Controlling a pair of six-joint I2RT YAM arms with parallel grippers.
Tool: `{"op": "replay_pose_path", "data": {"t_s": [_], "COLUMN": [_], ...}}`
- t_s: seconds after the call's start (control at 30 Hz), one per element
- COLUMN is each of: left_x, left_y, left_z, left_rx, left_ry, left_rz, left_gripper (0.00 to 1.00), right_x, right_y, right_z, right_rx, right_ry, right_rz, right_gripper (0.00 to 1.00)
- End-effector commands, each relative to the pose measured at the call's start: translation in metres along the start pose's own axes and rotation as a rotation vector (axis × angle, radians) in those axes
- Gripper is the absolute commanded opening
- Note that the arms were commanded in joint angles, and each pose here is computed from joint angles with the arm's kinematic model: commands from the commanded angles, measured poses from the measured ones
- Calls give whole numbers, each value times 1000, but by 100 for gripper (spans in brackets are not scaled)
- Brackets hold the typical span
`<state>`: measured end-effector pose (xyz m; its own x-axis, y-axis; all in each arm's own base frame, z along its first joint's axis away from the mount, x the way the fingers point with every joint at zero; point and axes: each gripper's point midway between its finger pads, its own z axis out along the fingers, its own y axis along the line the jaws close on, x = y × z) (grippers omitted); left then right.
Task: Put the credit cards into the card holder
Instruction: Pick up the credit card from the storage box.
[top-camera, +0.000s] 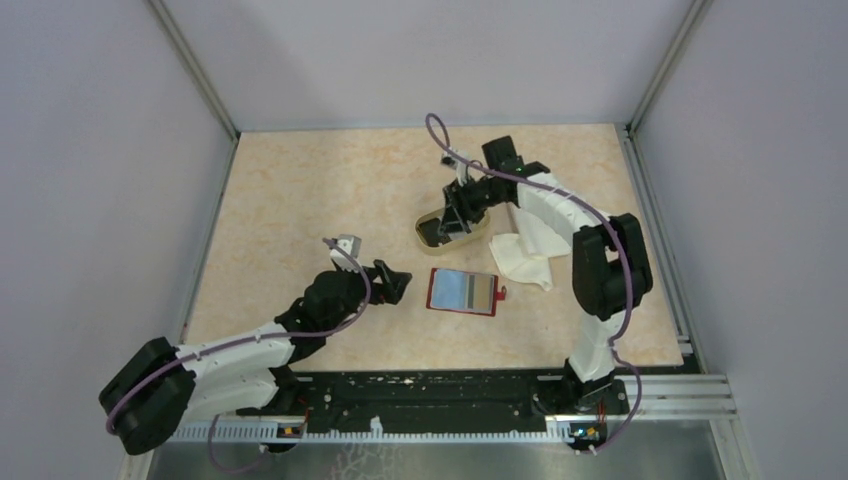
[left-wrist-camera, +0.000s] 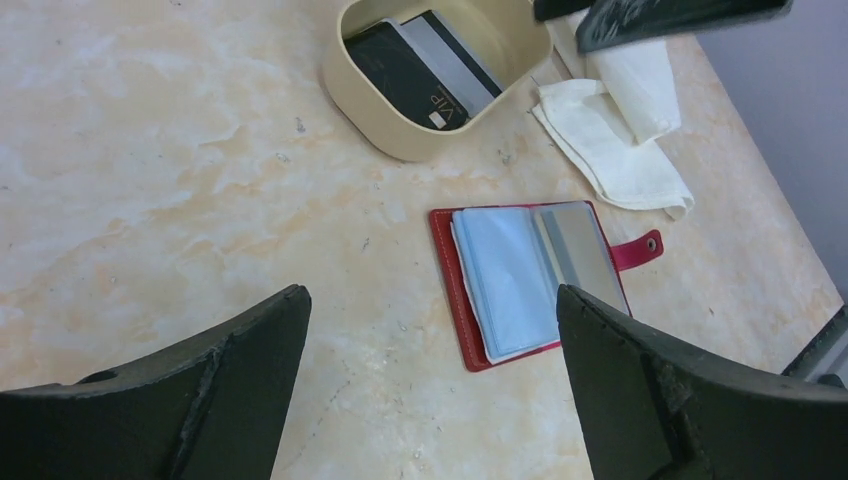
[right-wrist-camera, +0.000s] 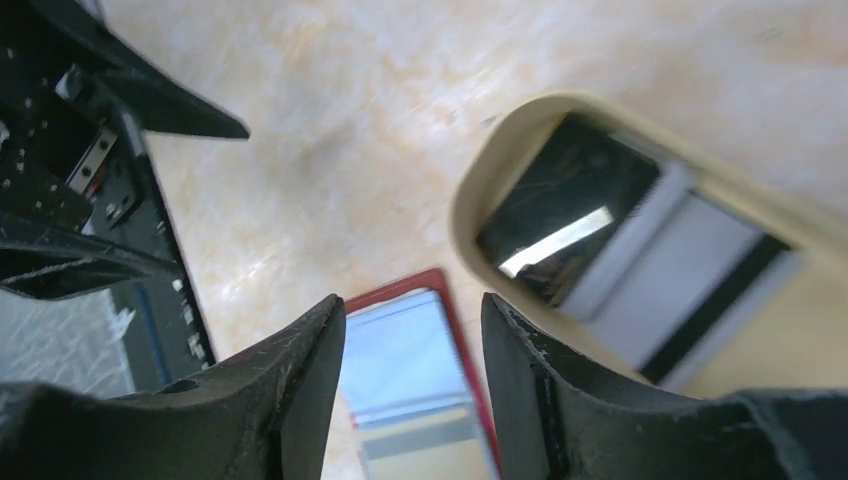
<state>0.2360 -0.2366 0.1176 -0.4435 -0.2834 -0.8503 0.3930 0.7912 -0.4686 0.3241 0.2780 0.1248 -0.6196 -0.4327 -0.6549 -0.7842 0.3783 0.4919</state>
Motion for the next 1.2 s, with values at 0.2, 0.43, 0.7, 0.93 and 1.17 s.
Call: {"op": "replay_pose_path", "data": {"t_s": [0.2,0.43,0.7,0.93,1.17], "left_x": [-3,4,12,23,26], "left_y": [3,7,26,49,56], "left_z": [39,55,71,88,95], "left_rx": [125,167,91,-39,-71], "left_ry": [-29,-33,-6,53,85], "left_rz": [-7,35,-20,-76,-103], "left_gripper": [91,88,59,52,47], "right_x": [-50,-31,-10,-7,-25], "right_y": [-59,-87,-94,-77,-48], "right_z": [-5,21,43,55,50], "right_rx": [130,152,131,45,-83], "right_ry": [-101,-53,0,7,-58], "right_rz": [26,142,206,227,265], "right_gripper": [53,51,51,50,46]}}
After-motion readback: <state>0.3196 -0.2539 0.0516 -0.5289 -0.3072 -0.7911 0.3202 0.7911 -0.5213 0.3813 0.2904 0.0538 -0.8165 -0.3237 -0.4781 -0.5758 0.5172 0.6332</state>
